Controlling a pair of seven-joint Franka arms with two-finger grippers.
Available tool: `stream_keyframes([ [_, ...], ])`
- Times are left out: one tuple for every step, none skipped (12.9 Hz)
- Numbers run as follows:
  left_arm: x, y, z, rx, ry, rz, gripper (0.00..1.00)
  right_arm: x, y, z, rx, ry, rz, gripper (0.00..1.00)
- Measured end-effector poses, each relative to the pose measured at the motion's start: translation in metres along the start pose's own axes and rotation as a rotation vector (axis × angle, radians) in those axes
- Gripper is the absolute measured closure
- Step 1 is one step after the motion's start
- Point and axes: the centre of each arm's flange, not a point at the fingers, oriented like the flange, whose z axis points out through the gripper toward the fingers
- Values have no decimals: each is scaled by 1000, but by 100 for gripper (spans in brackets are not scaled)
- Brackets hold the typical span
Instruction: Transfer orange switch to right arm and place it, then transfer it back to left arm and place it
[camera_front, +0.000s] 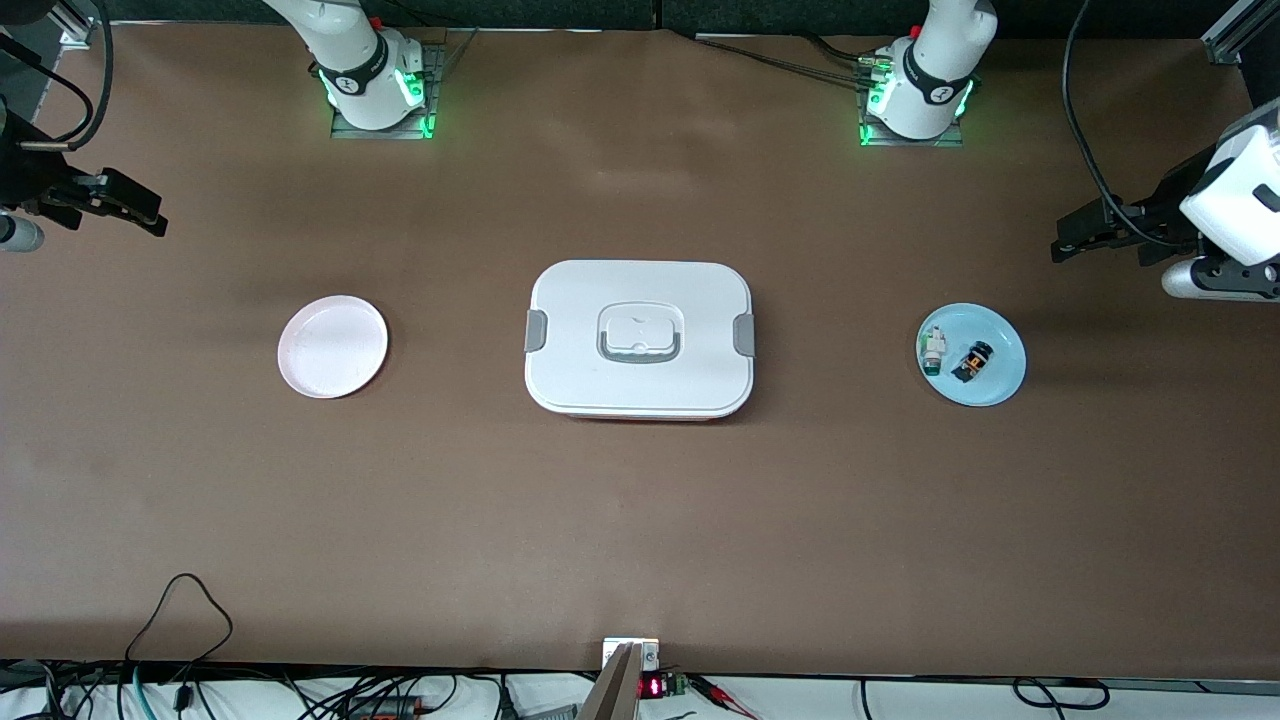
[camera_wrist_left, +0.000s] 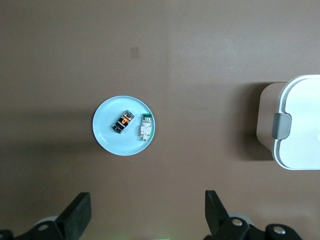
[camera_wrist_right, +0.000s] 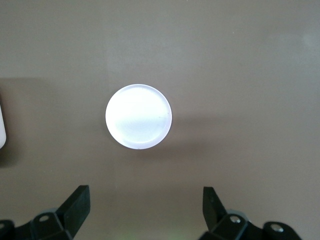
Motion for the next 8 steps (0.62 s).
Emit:
stream_keyframes([
  [0,0,0,0,0,0,0,-3,0,2,1,5,0,0],
  [0,0,0,0,0,-1,0,-7,1,5,2,7,1,0],
  [0,0,0,0,0,-1,0,-10,2,7,3,7,2,0],
  [0,0,0,0,0,-1,0,-12,2,8,3,3,2,0],
  [0,-1,0,0,0,-1,0,-14,2,9,3,-3,2,0],
  [0,-1,0,0,-1,-3,0,-15,2,11,3,-13,2,0],
  [0,-3,0,0,-2,-8,0,-17,2,12,3,-25,2,0],
  [0,-7,1,1,-6,-18,0,-18,2,12,2,-34,3,0],
])
